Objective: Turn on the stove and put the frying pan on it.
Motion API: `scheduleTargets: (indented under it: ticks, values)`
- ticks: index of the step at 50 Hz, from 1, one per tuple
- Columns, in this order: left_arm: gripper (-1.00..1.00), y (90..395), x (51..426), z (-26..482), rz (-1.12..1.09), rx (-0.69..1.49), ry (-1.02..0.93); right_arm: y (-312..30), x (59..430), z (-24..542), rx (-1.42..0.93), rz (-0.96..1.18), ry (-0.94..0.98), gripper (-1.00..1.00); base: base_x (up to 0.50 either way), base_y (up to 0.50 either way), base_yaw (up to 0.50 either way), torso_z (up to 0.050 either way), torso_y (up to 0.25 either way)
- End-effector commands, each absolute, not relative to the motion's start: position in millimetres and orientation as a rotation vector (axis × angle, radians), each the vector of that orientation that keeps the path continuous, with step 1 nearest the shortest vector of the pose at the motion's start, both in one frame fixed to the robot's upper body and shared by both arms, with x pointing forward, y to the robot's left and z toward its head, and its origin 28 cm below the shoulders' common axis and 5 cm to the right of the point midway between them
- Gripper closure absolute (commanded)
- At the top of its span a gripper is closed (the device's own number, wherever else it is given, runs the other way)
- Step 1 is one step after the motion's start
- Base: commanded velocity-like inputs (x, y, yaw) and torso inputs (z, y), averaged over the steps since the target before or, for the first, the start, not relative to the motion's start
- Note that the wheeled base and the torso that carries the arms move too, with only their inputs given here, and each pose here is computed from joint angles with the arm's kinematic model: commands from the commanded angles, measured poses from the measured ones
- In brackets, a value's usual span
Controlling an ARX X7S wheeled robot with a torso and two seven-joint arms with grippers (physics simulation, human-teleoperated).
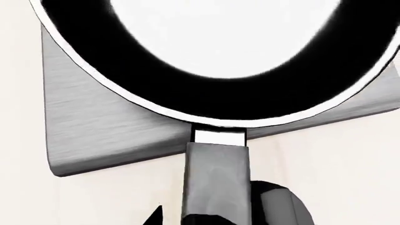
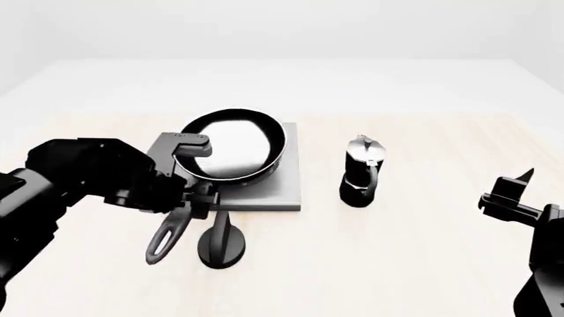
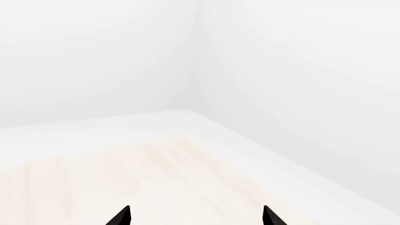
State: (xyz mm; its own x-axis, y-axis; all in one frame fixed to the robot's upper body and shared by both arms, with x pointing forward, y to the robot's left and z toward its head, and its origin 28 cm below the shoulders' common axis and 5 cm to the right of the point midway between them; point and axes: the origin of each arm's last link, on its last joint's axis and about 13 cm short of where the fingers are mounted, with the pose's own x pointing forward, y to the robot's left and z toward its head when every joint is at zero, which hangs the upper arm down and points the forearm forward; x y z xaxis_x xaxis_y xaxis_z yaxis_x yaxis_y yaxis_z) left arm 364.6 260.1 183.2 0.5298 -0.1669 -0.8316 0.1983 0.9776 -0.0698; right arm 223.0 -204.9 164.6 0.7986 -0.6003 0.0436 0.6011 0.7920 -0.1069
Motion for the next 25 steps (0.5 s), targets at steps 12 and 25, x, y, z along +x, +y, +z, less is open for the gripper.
scheduleTargets:
  ticks: [12, 25]
  values:
    - [-1.00, 260.1, 367.7, 203.2, -0.214, 0.019, 0.909, -204.3, 223.3, 166.3, -0.117, -0.643, -0.012, -1.00, 0.00, 0.00, 0.00, 0.000, 0.000]
    - [-1.00, 253.4, 327.7, 328.0, -0.467, 0.083, 0.743, -202.4, 224.7, 168.9, -0.124, -0.639, -0.017, -1.00, 0.00, 0.00, 0.00, 0.001, 0.000]
